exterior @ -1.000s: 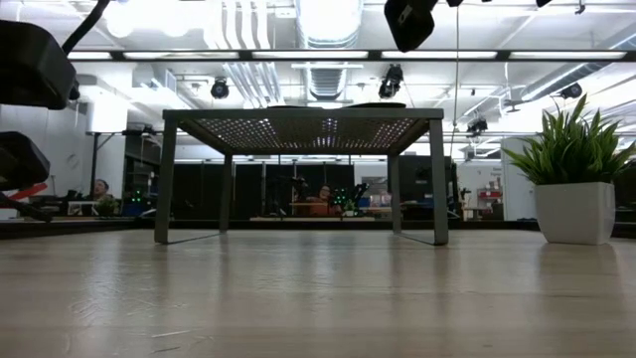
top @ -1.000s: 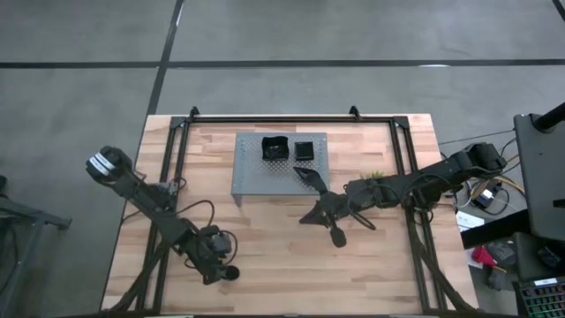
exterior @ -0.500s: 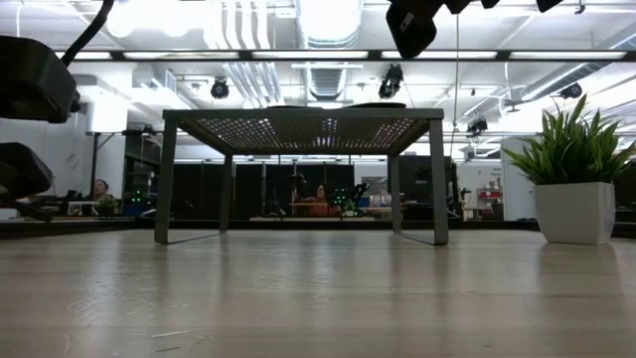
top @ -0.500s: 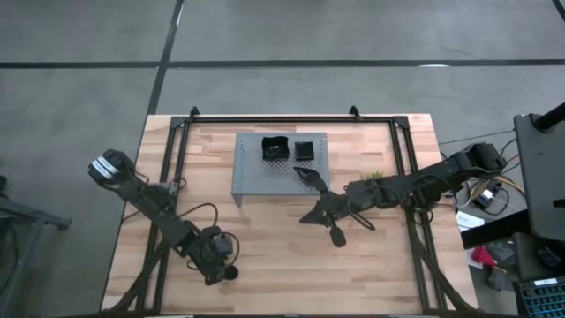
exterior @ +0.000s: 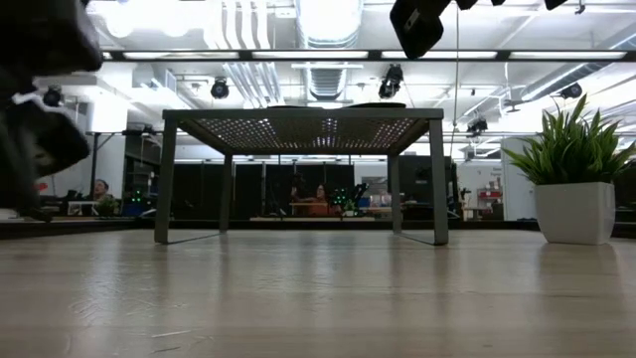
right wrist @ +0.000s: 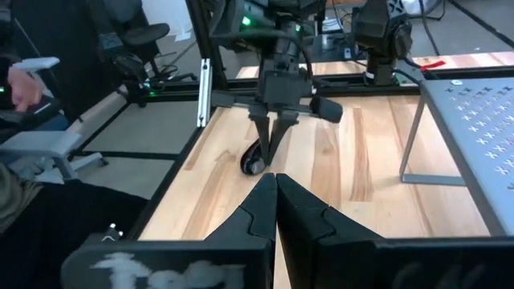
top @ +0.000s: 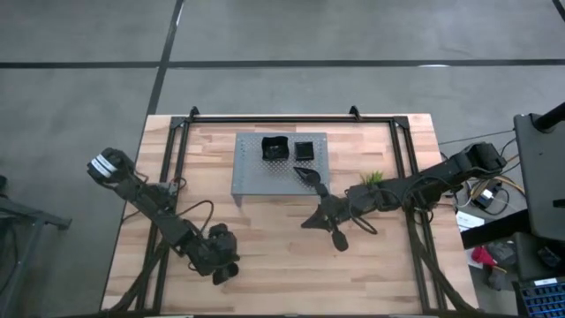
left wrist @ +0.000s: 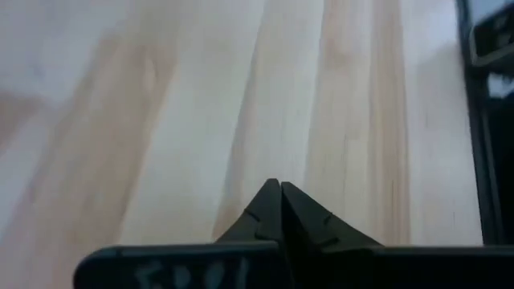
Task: Pick & Place Mini shaped plates
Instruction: Stack the drop-shaped plate on top of the drop-shaped plate on the shelf
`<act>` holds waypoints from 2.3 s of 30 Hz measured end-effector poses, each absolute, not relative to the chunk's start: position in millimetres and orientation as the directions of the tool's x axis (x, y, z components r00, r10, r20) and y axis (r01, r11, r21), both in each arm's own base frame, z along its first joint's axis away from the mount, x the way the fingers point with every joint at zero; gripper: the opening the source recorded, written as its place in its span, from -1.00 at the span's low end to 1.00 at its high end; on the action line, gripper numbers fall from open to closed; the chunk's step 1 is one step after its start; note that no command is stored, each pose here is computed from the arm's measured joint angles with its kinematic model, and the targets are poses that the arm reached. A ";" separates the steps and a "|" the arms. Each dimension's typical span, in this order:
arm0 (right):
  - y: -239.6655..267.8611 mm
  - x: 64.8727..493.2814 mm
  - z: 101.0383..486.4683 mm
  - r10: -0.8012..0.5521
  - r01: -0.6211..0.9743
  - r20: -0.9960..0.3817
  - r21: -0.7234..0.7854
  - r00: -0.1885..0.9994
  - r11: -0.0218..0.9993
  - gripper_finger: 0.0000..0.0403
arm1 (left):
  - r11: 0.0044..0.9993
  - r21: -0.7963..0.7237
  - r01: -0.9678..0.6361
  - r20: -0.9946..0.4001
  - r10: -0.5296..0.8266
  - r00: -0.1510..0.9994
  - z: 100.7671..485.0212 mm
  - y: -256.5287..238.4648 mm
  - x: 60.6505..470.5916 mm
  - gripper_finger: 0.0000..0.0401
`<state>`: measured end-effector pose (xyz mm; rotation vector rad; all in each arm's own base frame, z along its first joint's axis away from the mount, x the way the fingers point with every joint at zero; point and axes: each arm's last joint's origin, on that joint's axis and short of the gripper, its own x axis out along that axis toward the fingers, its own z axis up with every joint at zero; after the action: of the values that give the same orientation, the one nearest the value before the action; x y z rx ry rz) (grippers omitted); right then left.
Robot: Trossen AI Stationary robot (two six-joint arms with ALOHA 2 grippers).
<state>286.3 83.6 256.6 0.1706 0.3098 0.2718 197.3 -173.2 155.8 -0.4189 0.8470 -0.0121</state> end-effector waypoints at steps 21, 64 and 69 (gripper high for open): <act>90.3 281.9 251.0 0.154 -0.115 -0.274 0.154 0.949 0.981 -0.96 | 0.936 -0.341 -0.088 -0.528 -0.114 0.841 186.9 -170.9 201.8 -1.00; 90.0 281.4 249.6 0.152 -0.112 -0.274 0.157 0.950 0.981 -0.96 | 0.970 -0.242 -0.031 -0.846 -0.195 0.496 137.6 -171.2 185.1 -0.42; 90.0 281.3 249.2 0.152 -0.112 -0.275 0.157 0.949 0.981 -0.96 | 0.971 -0.236 -0.039 -0.851 -0.188 0.490 134.7 -171.8 185.8 -0.42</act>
<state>281.3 90.0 249.2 0.1400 0.2900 0.1350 185.8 -171.8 134.7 -0.2364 1.0572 -0.0916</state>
